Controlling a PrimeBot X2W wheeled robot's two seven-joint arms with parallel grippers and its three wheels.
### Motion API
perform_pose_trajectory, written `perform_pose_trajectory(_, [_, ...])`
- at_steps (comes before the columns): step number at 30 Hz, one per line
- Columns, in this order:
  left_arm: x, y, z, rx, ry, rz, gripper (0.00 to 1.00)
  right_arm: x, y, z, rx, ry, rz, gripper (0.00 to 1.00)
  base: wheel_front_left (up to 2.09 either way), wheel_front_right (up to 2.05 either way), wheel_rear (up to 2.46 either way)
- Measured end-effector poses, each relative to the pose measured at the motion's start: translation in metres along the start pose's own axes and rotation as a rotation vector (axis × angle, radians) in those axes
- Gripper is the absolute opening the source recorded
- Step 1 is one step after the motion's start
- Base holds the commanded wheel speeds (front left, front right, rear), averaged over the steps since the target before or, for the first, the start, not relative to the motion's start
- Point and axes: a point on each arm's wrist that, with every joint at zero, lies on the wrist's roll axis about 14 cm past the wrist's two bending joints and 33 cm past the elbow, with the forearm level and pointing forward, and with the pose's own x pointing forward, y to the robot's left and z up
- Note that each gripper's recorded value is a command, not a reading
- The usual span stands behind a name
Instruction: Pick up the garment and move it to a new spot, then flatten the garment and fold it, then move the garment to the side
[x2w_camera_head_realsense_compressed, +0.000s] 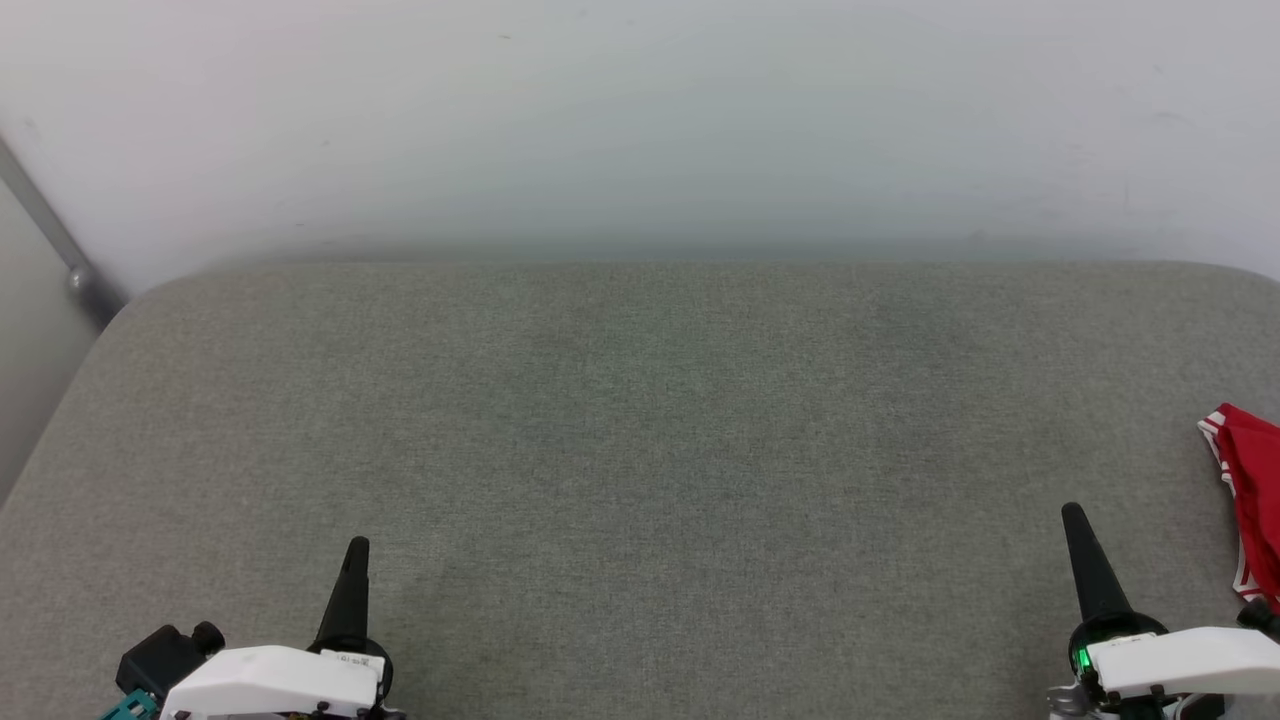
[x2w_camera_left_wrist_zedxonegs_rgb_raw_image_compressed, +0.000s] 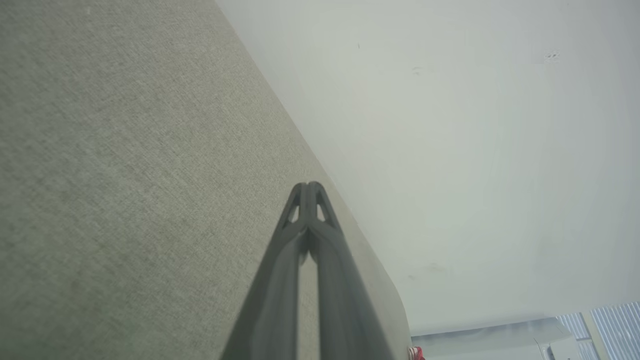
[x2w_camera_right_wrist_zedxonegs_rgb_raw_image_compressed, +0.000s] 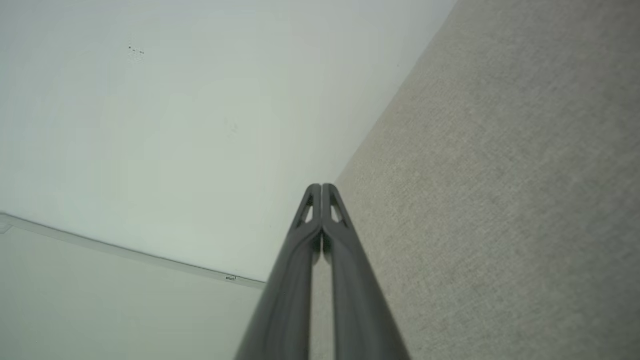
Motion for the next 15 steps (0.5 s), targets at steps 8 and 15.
perform_pose_trajectory(8, [0.0055, -0.0033, 0.0008, -0.096, 0.008, -0.012, 0.00, 0.0031, -0.0010, 0.0010, 0.089, 0.004, -0.006, 0.00, 0.00, 0.00, 0.00])
perform_pose_trajectory(15, [0.0099, -0.0075, 0.0018, -0.155, 0.012, -0.026, 0.00, 0.0071, 0.0020, 0.0028, 0.144, 0.004, 0.003, 0.00, 0.00, 0.00, 0.00])
